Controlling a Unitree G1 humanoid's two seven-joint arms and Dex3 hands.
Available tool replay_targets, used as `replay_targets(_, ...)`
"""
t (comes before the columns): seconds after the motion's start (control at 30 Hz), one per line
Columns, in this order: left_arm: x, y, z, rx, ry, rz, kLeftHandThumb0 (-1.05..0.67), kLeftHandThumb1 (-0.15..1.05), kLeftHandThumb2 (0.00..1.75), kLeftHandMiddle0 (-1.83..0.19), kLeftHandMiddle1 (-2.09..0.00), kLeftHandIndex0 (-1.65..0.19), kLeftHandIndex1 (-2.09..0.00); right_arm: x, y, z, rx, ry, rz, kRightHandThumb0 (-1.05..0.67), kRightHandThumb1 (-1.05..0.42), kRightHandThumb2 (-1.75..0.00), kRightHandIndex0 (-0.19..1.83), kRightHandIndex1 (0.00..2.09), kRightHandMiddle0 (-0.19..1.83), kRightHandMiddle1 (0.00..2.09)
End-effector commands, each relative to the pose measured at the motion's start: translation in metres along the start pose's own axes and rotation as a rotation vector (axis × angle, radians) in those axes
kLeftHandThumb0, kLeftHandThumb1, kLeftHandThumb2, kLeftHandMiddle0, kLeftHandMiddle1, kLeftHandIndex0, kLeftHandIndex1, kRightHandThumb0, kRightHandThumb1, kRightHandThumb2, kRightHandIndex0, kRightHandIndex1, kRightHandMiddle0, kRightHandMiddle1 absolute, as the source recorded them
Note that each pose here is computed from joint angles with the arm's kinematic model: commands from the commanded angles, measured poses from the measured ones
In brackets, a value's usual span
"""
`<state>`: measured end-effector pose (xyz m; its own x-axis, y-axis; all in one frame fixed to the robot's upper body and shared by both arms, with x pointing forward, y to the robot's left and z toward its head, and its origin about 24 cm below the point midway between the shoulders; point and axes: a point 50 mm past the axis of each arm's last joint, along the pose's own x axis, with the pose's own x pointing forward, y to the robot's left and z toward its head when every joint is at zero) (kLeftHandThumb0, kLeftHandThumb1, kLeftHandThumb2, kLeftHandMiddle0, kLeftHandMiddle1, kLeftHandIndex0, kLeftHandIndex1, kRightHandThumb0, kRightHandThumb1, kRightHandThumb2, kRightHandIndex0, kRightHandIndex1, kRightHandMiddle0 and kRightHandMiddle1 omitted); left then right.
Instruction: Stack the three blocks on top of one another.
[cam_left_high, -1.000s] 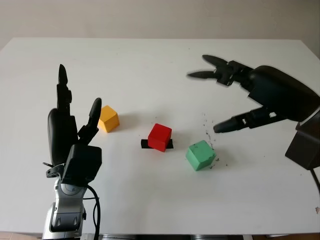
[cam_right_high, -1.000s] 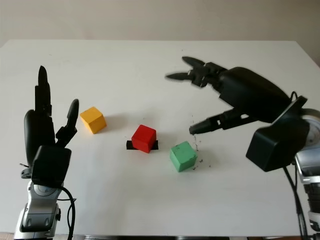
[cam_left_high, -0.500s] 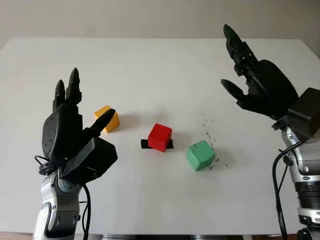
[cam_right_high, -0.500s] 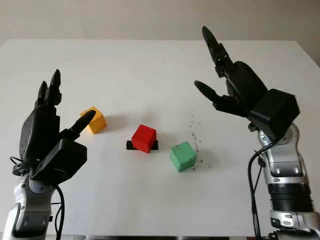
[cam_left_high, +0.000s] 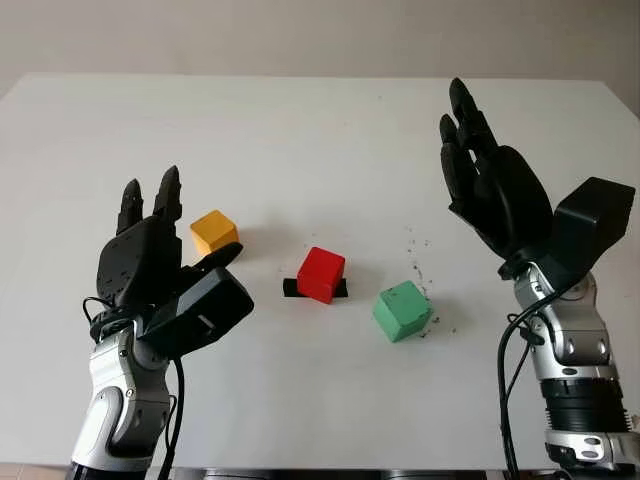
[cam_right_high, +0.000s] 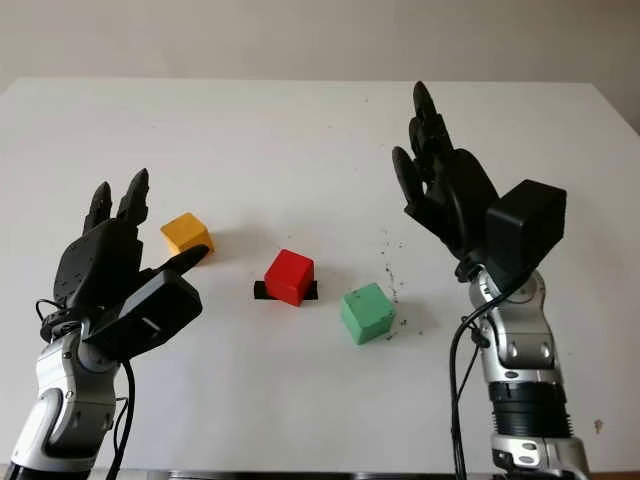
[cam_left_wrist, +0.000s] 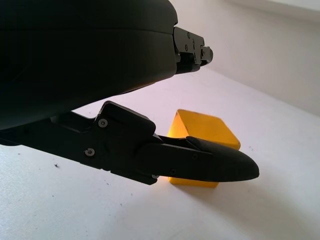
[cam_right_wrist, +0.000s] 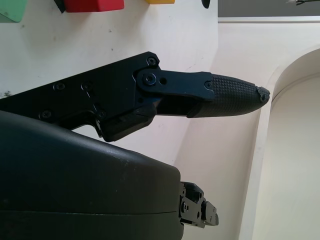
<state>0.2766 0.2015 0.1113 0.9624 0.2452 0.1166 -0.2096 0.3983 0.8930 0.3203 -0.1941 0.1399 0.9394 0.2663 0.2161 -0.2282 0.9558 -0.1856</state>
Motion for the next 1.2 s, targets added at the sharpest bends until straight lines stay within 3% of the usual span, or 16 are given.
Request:
replay_targets(0.0,0.008,0.004,0.004,0.036,-0.007,0.033,-0.88,1.05,0.27,0.11,-0.06,-0.05,-0.07,-0.002,-0.002,0.005,0.007,-0.025,-0.014,-0.81,-1.05,-0.54,-0.19,0.00,-0.19,0.00)
replay_targets(0.37,0.035,0.004,0.009,0.077,0.043,0.026,-0.83,1.05,0.18,0.01,-0.08,-0.19,-0.11,-0.008,-0.002,0.000,-0.034,-0.001,-0.025,-0.83,-1.05,-0.53,-0.19,0.00,-0.19,0.01)
replay_targets(0.7,0.039,0.013,0.015,0.099,0.028,-0.015,-0.80,1.05,0.11,-0.22,-0.09,-0.61,-0.33,-0.008,-0.003,0.001,-0.092,0.000,-0.045,-0.86,-1.05,-0.54,-0.19,0.00,-0.18,0.04)
replay_targets(0.73,0.039,0.014,0.016,0.101,0.018,-0.021,-0.79,1.05,0.10,-0.25,-0.08,-0.62,-0.40,-0.008,-0.003,0.002,-0.094,0.001,-0.047,-0.86,-1.05,-0.54,-0.19,0.00,-0.18,0.04)
replay_targets(0.83,0.037,0.017,0.018,0.107,-0.017,-0.039,-0.74,1.04,0.06,-0.34,-0.06,-0.46,-1.00,-0.007,-0.004,0.003,-0.092,0.005,-0.060,-0.85,-1.05,-0.53,-0.19,0.00,-0.18,0.05)
replay_targets(1.17,0.033,0.023,0.025,0.184,-0.022,-0.069,-0.60,1.00,0.05,-0.51,-0.08,-0.47,-1.33,-0.007,-0.005,0.003,-0.091,-0.004,-0.065,-0.81,-1.05,-0.51,-0.19,0.00,-0.17,0.05)
